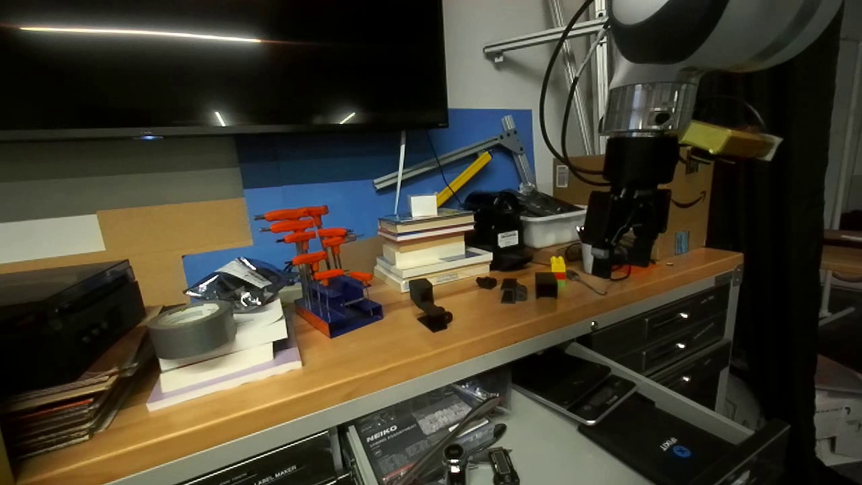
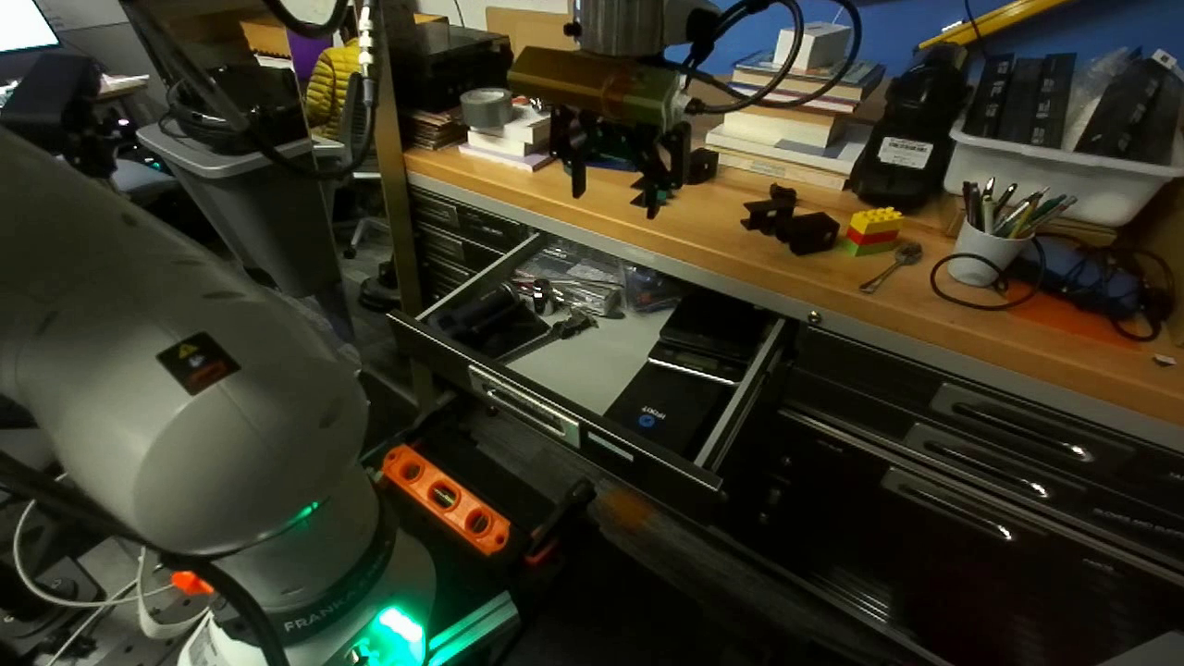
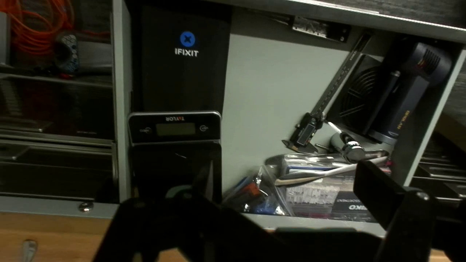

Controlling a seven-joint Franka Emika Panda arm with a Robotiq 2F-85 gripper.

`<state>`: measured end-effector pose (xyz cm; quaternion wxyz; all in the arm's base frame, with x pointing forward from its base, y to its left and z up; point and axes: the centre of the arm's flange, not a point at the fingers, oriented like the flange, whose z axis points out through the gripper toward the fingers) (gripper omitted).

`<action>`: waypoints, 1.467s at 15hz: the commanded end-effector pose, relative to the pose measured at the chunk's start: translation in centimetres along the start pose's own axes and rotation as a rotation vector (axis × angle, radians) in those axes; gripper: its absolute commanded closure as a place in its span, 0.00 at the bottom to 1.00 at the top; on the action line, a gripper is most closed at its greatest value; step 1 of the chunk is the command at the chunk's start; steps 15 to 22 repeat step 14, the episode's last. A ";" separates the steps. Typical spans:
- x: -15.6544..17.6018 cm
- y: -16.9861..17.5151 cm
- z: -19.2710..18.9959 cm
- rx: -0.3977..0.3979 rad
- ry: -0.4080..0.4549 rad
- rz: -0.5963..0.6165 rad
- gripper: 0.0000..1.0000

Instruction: Open the top middle drawer and remove three black objects from the drawer

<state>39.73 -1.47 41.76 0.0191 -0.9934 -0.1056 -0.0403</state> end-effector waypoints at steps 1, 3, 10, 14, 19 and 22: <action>-0.5 -0.8 -1.6 -0.114 -0.074 0.062 0.00; -1.0 -1.0 -1.6 -0.150 -0.107 0.093 0.00; -1.5 -1.1 -0.5 -0.141 -0.140 0.117 0.00; -1.5 -1.1 -0.5 -0.142 -0.141 0.121 0.00; -1.5 -1.1 -0.5 -0.142 -0.141 0.121 0.00; -1.5 -1.1 -0.5 -0.142 -0.141 0.121 0.00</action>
